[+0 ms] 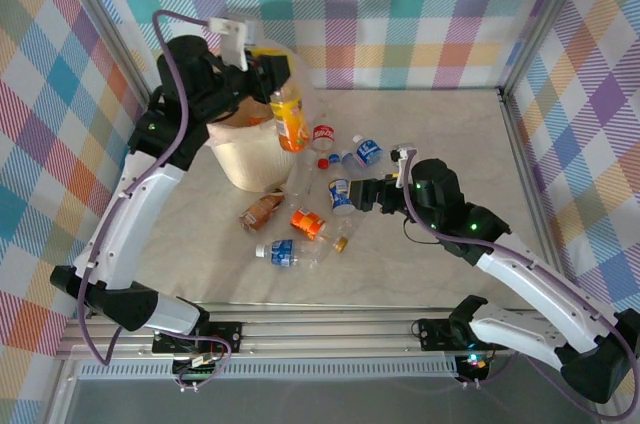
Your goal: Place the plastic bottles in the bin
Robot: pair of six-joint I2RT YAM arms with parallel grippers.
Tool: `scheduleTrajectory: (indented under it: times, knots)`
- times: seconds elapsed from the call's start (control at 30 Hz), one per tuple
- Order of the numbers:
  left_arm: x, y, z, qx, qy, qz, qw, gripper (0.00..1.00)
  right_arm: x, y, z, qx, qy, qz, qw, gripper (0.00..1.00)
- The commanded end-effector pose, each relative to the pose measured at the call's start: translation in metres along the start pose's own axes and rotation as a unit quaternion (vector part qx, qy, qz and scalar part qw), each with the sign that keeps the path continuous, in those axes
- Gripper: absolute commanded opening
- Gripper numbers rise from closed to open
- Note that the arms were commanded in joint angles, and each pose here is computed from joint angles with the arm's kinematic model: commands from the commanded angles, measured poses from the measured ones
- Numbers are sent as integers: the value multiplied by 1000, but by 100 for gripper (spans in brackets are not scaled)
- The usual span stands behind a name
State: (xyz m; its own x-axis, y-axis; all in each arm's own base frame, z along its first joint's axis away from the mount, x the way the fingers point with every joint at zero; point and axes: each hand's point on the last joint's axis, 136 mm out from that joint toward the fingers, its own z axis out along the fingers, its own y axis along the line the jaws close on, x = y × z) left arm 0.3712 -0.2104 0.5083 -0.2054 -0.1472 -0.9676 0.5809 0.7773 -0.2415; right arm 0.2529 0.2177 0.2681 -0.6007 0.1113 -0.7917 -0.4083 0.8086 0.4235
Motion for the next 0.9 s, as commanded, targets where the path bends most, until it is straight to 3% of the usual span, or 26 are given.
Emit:
scheduleTrajectory:
  times: [0.0, 0.47, 0.6, 0.87]
  knots:
    - [-36, 24, -17, -54, -52, 26, 997, 0, -12, -16, -10, 55, -16, 25, 998, 100]
    - [-76, 115, -4, -184, -88, 54, 978, 0, -9, -40, -1, 125, 13, 47, 991, 99]
    - [-76, 135, 13, -194, -71, 58, 977, 0, -8, -53, -5, 152, 16, 65, 986, 100]
    - [-42, 177, 55, -185, 1, 43, 982, 0, -3, -89, -11, 194, 47, 129, 971, 100]
